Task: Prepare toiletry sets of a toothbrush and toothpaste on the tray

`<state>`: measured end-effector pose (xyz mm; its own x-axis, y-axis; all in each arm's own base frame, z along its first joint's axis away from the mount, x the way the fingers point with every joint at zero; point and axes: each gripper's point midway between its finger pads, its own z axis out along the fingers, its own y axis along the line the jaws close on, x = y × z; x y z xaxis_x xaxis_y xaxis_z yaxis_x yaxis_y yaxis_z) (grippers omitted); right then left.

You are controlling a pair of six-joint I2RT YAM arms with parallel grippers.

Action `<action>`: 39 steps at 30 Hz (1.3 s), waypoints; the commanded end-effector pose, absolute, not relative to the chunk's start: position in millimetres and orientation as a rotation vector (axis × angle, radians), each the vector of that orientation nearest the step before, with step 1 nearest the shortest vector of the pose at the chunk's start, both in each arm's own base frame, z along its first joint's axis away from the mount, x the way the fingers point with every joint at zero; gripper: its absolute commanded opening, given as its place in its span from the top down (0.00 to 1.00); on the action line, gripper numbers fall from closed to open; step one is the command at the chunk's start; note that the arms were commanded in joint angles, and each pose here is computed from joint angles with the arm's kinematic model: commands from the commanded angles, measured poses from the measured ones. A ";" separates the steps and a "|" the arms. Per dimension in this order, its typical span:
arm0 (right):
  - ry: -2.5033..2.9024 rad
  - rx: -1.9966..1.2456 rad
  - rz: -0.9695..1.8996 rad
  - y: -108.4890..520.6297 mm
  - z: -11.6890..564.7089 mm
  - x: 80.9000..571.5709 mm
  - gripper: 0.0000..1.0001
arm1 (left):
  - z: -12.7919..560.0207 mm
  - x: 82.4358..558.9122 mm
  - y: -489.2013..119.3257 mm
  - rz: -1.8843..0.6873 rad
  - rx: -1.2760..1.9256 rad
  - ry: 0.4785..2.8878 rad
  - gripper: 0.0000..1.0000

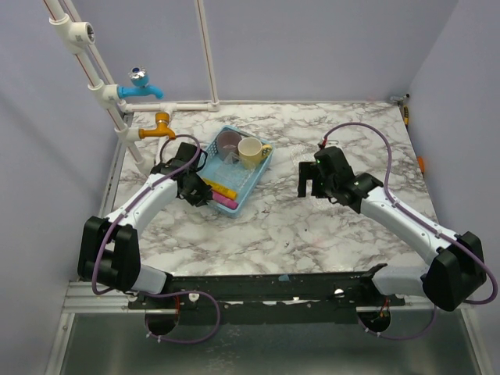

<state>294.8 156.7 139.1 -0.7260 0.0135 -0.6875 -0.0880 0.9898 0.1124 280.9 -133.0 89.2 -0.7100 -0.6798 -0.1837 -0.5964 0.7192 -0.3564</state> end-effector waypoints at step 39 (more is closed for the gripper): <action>2.376 -0.027 0.216 161.9 140.0 294.9 0.00 | 120.0 383.8 -146.0 -0.280 -0.197 2.803 1.00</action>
